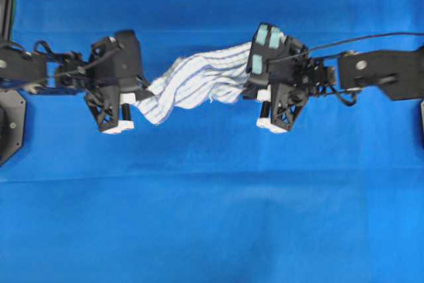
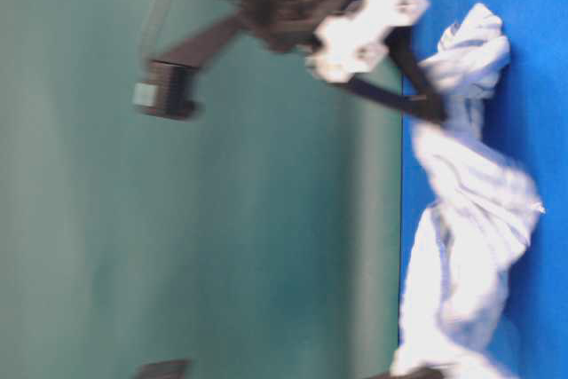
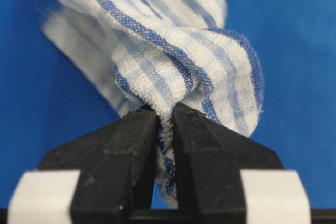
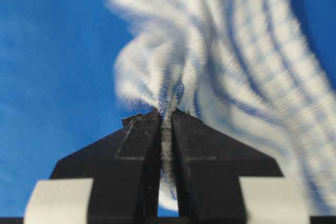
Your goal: Lift the towel with both arms.
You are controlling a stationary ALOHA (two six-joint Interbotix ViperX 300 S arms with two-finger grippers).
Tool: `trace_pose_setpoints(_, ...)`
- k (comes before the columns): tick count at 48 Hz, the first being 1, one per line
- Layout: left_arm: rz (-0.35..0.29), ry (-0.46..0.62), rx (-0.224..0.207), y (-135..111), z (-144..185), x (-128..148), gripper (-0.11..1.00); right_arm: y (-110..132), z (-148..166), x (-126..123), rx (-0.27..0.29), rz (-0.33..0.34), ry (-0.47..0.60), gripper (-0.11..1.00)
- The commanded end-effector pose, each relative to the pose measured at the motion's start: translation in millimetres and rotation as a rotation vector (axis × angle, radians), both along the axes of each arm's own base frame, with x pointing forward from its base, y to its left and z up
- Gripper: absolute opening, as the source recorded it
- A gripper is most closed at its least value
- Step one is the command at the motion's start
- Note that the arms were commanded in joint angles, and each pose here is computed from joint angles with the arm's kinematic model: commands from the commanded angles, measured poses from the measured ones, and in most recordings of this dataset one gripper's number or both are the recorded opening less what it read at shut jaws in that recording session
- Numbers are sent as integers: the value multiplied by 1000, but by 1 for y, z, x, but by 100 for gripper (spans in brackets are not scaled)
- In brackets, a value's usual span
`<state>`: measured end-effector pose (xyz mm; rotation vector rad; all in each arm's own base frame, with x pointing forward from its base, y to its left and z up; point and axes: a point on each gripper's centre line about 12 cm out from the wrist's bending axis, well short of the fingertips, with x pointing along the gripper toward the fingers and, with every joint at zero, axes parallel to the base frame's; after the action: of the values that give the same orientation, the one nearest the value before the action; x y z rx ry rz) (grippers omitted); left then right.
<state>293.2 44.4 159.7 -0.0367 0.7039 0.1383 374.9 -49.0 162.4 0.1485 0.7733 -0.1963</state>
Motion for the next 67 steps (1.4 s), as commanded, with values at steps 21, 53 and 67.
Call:
trace_pose_setpoints(21, 10, -244, 31, -4, 141, -43, 4, -7, 160, -26, -136, -20, -195, 7)
trace_pose_setpoints(53, -1, -390, 69, -7, 244, -64, 4, -10, 261, -45, -211, -39, -311, 7)
trace_pose_setpoints(67, -1, -399, 70, -8, 246, -66, 4, -9, 261, -45, -218, -32, -317, 7)
